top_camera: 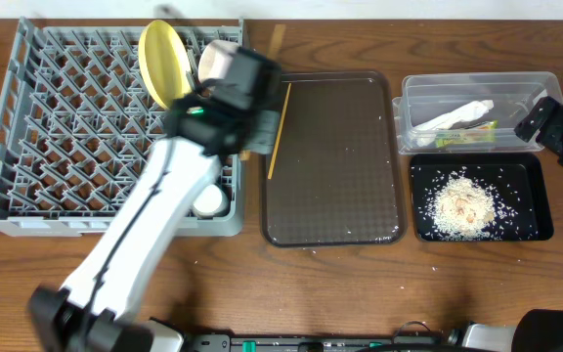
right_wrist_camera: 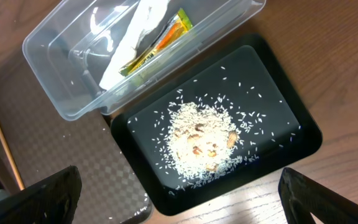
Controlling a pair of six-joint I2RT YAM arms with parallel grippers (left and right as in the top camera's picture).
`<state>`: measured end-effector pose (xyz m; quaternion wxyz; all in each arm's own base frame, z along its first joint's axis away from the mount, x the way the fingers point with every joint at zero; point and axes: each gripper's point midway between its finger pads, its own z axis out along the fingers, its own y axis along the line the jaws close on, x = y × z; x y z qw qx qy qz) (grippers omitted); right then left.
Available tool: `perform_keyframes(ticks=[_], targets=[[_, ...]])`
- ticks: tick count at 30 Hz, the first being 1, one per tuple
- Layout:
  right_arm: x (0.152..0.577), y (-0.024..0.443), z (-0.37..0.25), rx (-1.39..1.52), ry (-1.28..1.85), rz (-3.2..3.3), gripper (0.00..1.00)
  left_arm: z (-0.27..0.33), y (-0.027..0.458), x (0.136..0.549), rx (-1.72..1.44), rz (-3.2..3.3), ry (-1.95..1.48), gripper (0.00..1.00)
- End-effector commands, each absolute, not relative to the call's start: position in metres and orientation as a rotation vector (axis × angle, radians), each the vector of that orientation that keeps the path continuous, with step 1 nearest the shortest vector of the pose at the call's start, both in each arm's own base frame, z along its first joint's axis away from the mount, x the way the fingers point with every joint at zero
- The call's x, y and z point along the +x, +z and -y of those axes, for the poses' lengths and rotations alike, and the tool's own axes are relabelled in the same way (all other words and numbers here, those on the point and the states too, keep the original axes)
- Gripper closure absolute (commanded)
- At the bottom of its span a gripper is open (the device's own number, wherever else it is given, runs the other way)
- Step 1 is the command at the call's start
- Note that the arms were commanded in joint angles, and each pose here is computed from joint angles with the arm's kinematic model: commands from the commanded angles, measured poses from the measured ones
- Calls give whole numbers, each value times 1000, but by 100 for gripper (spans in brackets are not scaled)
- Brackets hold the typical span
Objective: Sort waste into correct bins and load items into the dishwasher
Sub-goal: 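Carry the chopstick with the left gripper into the dish rack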
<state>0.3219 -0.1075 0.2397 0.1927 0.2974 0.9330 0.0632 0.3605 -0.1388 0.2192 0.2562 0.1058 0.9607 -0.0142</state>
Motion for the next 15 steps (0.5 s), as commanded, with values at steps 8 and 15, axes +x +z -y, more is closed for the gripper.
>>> perform_keyframes(ticks=[8, 15], targets=[[320, 249, 109, 840, 167, -2589, 1, 6, 201, 346, 118, -2764, 330, 92], [320, 249, 109, 840, 167, -2589, 1, -17, 160, 348, 140, -2886, 380, 92]])
